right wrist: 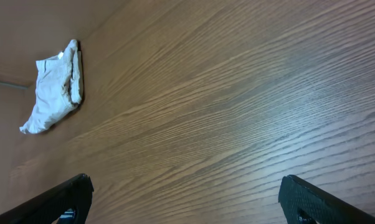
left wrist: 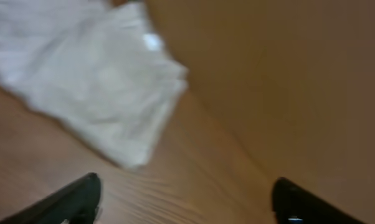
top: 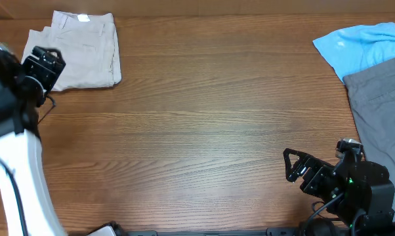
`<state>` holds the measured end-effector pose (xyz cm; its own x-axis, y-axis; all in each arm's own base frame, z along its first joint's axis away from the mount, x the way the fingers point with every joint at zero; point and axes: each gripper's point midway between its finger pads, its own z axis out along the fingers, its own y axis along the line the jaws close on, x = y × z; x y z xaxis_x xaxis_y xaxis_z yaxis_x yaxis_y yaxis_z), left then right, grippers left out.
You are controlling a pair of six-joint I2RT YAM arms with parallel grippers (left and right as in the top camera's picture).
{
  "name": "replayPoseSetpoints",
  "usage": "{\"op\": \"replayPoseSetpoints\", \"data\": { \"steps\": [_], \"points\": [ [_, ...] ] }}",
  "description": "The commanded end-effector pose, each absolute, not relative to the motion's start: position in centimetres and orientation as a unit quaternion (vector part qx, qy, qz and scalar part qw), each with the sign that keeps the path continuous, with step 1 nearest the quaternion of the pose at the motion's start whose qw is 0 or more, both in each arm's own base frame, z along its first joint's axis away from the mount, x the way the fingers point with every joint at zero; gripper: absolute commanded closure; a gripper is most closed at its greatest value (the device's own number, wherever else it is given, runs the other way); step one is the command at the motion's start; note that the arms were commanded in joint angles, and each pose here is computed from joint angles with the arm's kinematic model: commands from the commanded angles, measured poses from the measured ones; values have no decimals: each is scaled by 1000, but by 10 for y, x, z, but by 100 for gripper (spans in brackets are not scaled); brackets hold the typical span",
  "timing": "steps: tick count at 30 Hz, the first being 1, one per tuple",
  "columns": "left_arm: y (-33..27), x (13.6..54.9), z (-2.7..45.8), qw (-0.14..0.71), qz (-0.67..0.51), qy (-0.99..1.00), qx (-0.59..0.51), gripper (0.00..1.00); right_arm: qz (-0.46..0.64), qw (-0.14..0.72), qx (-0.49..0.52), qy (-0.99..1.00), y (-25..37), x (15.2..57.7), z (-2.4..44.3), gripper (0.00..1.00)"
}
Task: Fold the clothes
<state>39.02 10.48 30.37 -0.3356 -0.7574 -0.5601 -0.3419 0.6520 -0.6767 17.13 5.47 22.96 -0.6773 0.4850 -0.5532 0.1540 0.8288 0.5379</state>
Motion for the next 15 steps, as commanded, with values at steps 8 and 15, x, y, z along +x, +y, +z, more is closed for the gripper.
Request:
{"op": "replayPoseSetpoints", "data": {
  "steps": [8, 15],
  "points": [
    [-17, 304, 375, 469, -365, 800, -90, 0, 232, 368, 180, 882, 55, 173, 236, 0],
    [-61, 257, 343, 398, -358, 845, -7, 0, 232, 368, 180, 882, 55, 173, 236, 0]
  ]
}}
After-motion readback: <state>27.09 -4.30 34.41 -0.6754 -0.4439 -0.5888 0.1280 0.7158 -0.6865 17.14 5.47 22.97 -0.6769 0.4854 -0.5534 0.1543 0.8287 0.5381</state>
